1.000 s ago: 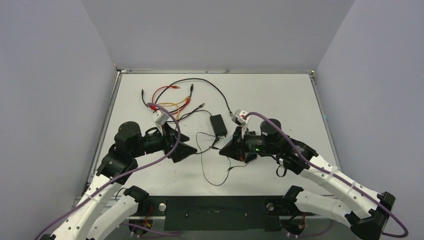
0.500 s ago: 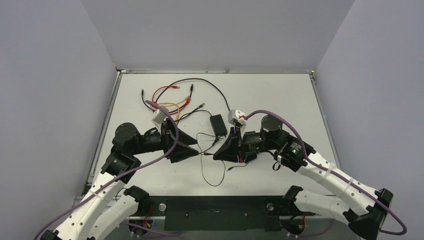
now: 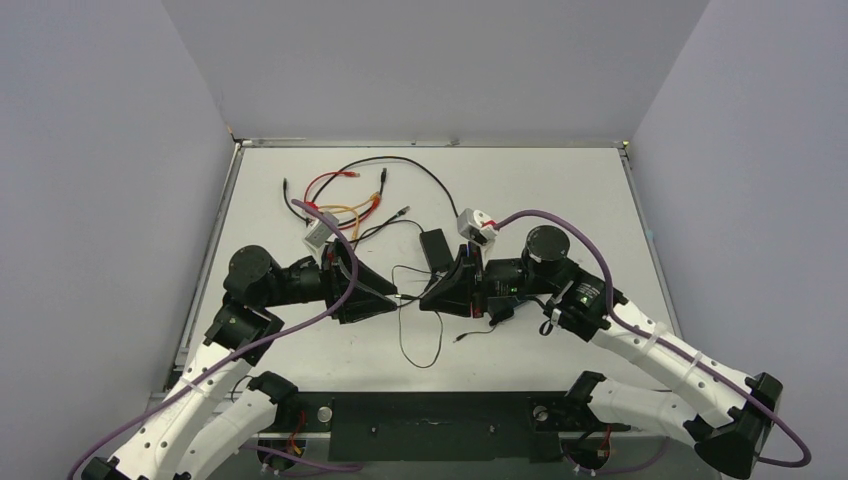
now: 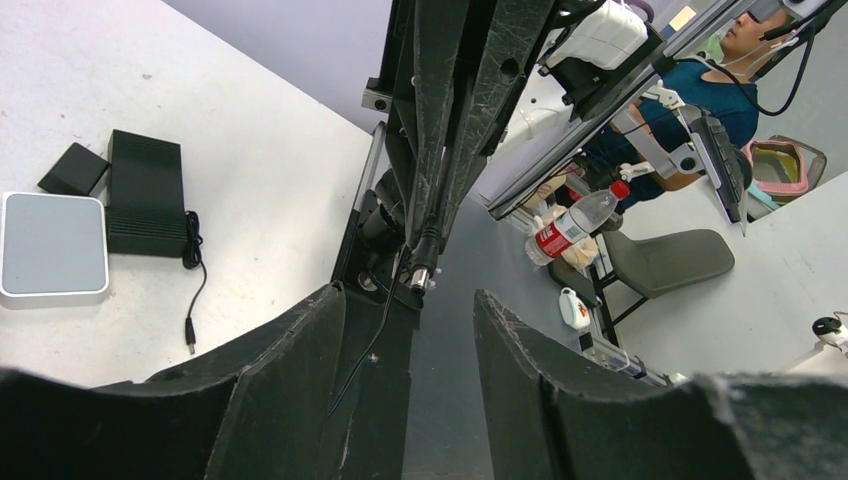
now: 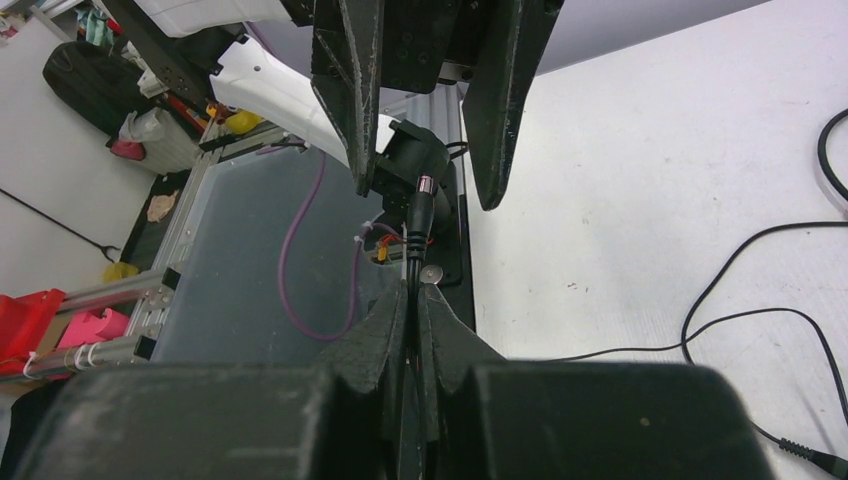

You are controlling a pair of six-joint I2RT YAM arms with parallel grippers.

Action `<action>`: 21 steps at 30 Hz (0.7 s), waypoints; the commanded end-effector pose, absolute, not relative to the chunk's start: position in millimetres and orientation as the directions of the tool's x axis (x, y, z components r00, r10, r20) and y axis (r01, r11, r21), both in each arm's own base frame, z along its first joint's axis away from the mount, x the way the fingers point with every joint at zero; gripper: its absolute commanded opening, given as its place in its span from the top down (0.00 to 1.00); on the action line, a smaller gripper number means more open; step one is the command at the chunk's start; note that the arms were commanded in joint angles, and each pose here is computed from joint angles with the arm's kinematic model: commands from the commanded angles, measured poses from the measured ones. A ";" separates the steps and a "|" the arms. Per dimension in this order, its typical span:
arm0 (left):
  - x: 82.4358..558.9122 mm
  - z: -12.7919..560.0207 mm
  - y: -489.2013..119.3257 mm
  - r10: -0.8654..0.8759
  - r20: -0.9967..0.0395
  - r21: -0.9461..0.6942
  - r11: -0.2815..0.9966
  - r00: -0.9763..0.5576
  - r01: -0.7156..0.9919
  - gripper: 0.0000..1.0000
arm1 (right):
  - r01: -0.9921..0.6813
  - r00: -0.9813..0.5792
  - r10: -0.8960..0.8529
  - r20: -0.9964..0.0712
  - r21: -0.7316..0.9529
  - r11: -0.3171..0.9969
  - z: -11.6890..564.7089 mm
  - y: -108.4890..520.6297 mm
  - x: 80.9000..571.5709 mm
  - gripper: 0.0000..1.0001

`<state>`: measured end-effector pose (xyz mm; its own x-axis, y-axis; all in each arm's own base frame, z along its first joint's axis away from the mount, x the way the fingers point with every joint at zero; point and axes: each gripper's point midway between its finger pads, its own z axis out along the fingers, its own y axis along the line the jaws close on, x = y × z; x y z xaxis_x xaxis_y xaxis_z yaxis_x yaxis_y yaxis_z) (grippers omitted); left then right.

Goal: Insert the plug into the switch port
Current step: Pick up the power from the center of the board.

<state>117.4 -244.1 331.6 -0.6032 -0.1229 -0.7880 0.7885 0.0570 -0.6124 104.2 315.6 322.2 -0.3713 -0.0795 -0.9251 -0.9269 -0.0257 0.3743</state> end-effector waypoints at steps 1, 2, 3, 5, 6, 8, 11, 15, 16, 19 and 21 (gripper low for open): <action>111.0 341.3 -244.4 -0.123 -0.815 -0.572 0.015 -0.566 0.820 0.53 | -0.950 -0.304 -0.003 -0.953 0.303 -0.070 354.8 322.2 104.0 1.00; 111.0 341.4 -244.5 -0.123 -0.815 -0.572 0.015 -0.567 0.820 0.53 | -0.949 -0.306 -0.007 -0.952 0.306 -0.070 353.9 322.6 103.5 1.00; 110.9 342.1 -244.3 -0.124 -0.816 -0.571 0.015 -0.565 0.821 0.54 | -0.950 -0.303 -0.009 -0.953 0.303 -0.070 353.9 323.2 103.9 1.00; 110.6 342.6 -244.3 -0.123 -0.816 -0.570 0.013 -0.565 0.821 0.56 | -0.950 -0.306 -0.015 -0.952 0.307 -0.062 352.4 323.7 105.0 1.00; 110.7 342.2 -244.4 -0.122 -0.816 -0.570 0.014 -0.565 0.821 0.57 | -0.949 -0.307 -0.016 -0.951 0.308 -0.061 352.2 324.0 105.1 1.00; 111.1 341.1 -244.4 -0.120 -0.816 -0.571 0.018 -0.565 0.821 0.60 | -0.949 -0.308 -0.018 -0.951 0.309 -0.058 351.8 325.0 105.8 1.00; 111.9 338.7 -244.7 -0.114 -0.813 -0.577 0.022 -0.572 0.816 0.65 | -0.948 -0.313 -0.025 -0.949 0.314 -0.051 349.2 326.3 106.9 1.00; 112.3 337.2 -244.9 -0.111 -0.812 -0.579 0.024 -0.573 0.815 0.70 | -0.949 -0.312 -0.033 -0.950 0.313 -0.043 346.7 327.9 107.9 1.00; 112.4 337.1 -244.9 -0.110 -0.813 -0.578 0.024 -0.572 0.816 0.70 | -0.948 -0.314 -0.043 -0.948 0.316 -0.039 343.9 327.6 107.7 1.00; 112.1 336.5 -244.8 -0.109 -0.813 -0.577 0.025 -0.572 0.816 0.75 | -0.946 -0.321 -0.056 -0.945 0.323 -0.027 340.4 327.1 108.1 1.00; 112.5 335.6 -244.8 -0.106 -0.815 -0.576 0.028 -0.570 0.817 0.80 | -0.946 -0.321 -0.054 -0.946 0.322 -0.024 340.5 326.9 108.5 1.00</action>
<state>116.4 -244.7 329.9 -0.6073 -0.1103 -0.7868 0.7874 0.0489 -0.6146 106.2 324.4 318.3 -0.3836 -0.1013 -0.9179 -0.9221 -0.0128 0.3868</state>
